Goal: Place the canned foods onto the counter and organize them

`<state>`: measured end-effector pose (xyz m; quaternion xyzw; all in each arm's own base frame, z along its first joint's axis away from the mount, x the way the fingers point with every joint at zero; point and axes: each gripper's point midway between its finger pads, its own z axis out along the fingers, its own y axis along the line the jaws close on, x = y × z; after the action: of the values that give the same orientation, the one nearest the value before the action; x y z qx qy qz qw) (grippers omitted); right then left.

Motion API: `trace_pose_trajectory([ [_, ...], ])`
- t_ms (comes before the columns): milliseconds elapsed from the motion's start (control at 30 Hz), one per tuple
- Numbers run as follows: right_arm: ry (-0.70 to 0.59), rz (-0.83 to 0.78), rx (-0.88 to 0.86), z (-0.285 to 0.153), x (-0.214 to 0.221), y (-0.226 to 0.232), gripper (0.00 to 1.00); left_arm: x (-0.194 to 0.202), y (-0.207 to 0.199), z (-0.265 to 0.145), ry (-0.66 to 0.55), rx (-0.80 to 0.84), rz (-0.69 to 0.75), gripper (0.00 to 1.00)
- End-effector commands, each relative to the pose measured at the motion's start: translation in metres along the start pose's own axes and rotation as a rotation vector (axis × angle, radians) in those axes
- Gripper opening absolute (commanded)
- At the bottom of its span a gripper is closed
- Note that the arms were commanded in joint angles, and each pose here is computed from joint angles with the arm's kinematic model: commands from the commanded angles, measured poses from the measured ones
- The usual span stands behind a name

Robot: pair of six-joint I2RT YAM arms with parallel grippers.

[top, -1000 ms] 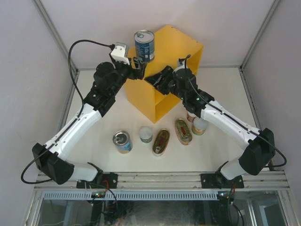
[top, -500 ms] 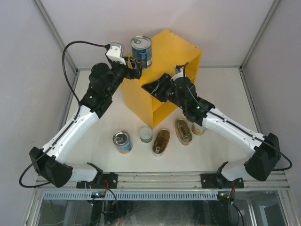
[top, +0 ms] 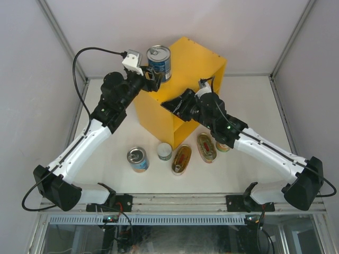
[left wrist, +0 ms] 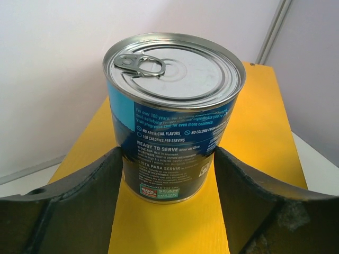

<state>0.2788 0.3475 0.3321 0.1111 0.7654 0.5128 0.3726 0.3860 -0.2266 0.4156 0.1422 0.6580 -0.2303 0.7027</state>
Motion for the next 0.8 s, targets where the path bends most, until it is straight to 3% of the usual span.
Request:
trace_pose_trajectory([
  [0, 0.082, -0.050, -0.114, -0.030, 0.018, 0.034, 0.00, -0.014, -0.002, -0.004, -0.047, 0.028, 0.042, 0.69],
  [233, 0.089, -0.048, -0.111, -0.030, 0.020, 0.031, 0.00, -0.013, -0.006, 0.008, -0.065, 0.057, 0.024, 0.64],
  [767, 0.121, -0.068, -0.067, -0.032, 0.033, 0.013, 0.00, -0.004, -0.014, 0.049, -0.082, 0.101, -0.051, 0.67],
])
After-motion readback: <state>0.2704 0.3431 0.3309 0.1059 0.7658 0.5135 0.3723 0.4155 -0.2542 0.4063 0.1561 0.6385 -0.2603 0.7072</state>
